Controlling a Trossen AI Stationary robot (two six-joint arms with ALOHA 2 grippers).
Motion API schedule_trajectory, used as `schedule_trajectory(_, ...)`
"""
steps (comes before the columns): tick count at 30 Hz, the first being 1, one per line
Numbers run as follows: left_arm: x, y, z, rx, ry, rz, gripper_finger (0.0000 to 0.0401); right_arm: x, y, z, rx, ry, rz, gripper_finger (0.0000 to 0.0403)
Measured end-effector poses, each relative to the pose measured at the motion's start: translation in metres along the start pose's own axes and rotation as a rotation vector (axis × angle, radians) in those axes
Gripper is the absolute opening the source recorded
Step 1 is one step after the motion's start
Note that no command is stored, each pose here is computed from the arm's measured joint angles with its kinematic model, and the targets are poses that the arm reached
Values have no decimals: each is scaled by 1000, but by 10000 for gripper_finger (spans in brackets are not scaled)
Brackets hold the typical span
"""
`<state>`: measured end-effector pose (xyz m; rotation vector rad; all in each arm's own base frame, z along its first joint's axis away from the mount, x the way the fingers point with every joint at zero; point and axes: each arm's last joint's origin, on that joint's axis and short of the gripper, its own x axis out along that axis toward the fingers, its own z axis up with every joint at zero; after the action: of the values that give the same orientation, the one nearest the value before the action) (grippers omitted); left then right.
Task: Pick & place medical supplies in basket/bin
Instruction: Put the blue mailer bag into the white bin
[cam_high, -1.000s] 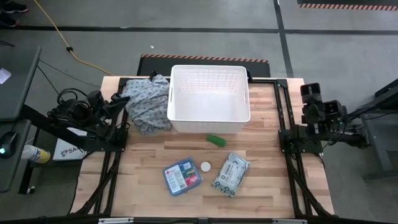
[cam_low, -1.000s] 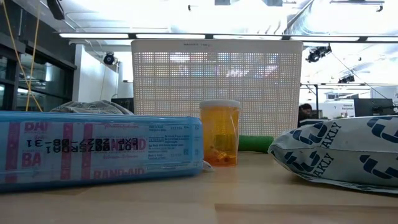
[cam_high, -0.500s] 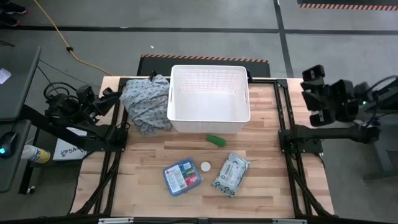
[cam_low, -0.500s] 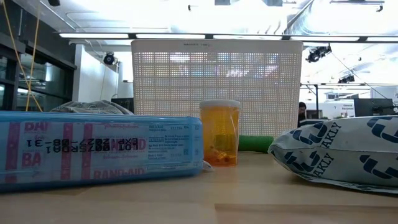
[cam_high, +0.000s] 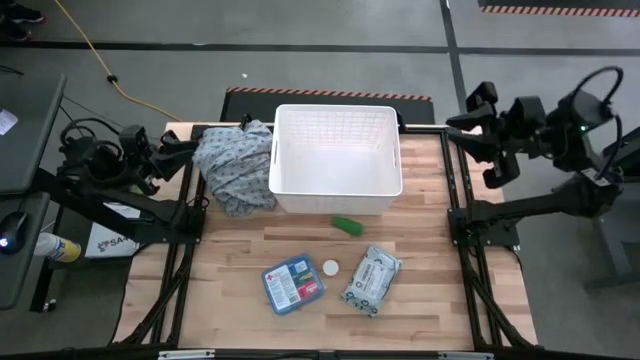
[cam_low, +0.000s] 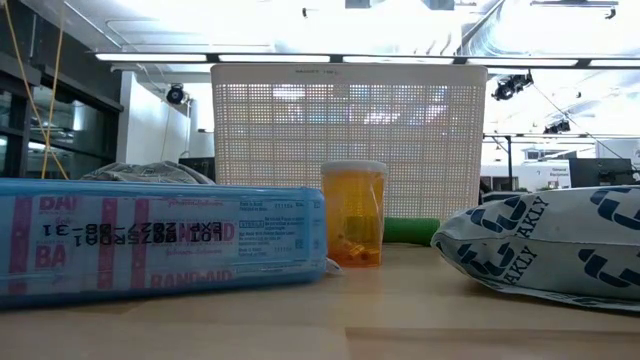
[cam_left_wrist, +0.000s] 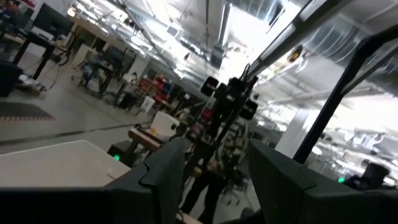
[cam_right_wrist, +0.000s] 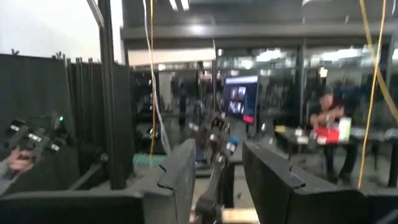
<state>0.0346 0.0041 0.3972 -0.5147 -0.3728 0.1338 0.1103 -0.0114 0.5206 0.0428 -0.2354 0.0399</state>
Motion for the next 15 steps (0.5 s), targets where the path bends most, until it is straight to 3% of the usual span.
schedule_trajectory(9,15,-18,24,88,160,65,211,14,3,19,237,175,96,124)
schedule_trajectory(15,23,-25,30,138,265,110,211,21,6,25,309,211,220,124)
